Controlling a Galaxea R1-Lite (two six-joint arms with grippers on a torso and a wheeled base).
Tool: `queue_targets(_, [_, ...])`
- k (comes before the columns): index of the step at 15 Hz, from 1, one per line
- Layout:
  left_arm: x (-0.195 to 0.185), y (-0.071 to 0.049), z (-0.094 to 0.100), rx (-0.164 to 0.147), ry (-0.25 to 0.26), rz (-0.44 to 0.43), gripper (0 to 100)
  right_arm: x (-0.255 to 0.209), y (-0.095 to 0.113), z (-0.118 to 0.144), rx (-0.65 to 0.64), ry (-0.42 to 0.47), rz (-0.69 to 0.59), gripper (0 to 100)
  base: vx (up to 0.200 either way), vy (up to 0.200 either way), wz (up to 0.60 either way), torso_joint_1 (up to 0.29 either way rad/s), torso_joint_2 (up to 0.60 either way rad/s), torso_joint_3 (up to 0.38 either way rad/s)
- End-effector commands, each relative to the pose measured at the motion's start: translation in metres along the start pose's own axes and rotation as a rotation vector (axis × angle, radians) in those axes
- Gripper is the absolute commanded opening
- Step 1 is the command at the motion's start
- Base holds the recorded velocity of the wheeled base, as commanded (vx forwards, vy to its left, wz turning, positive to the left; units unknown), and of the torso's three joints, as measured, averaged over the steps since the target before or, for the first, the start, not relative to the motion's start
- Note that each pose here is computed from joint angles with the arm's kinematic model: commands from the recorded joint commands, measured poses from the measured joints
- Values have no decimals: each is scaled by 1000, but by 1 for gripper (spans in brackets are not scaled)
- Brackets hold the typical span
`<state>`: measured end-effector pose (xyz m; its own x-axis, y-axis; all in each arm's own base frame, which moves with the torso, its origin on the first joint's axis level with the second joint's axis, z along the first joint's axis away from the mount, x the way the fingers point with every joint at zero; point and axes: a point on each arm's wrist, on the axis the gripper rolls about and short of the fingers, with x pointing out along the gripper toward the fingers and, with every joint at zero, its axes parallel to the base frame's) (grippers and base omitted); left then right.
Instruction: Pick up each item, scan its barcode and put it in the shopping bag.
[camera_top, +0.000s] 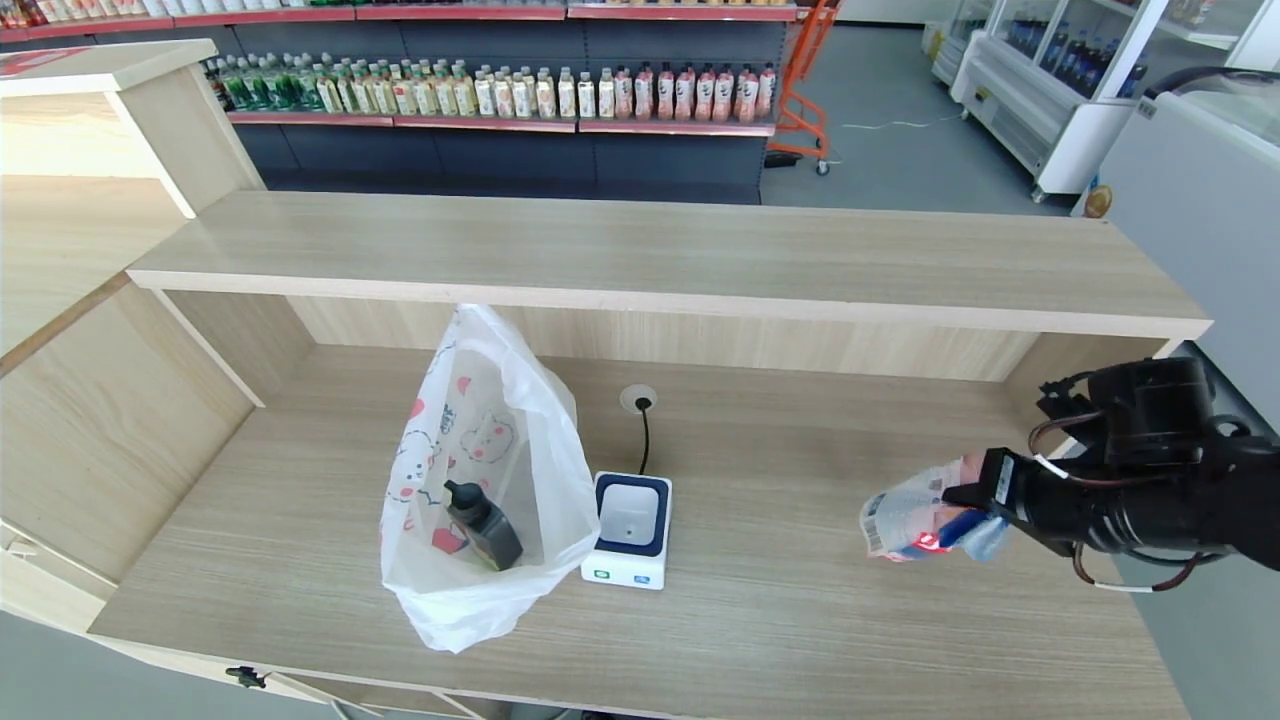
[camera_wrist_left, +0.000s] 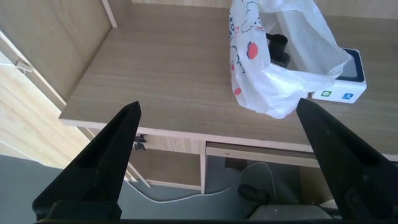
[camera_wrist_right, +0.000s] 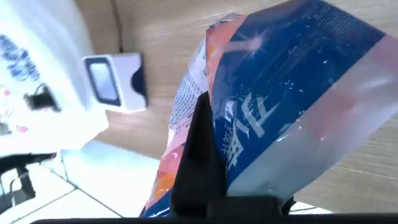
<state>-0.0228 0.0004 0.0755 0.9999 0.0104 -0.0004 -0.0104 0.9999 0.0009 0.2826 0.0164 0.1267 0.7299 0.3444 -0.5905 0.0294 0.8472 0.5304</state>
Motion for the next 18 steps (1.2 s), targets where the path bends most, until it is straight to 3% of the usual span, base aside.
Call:
queue_targets(1, [0,0,0,-1,0,0,100,-56,28,6,-217,-79,284,0,0,0,0,0,0,0])
queue_targets(3, [0,0,0,-1,0,0,100,-78,40,2,-449,-30,637,0,0,0,0,0,0,0])
queue_targets(5, [0,0,0,-1,0,0,100,-80,46,-1,-612,-17,861,0,0,0,0,0,0,0])
queue_targets(6, [0,0,0,-1,0,0,100,-77,49,-7,-679,-15,909,0,0,0,0,0,0,0])
queue_targets(9, [0,0,0,1,0,0,100,-74,63,-17,-723,19,972,0,0,0,0,0,0,0])
queue_targets(13, [0,0,0,-1,0,0,100,-93,80,-35,-657,101,1043,0,0,0,0,0,0,0])
queue_targets(18, [0,0,0,-1,0,0,100,-82,84,-47,-627,184,1065,0,0,0,0,0,0,0])
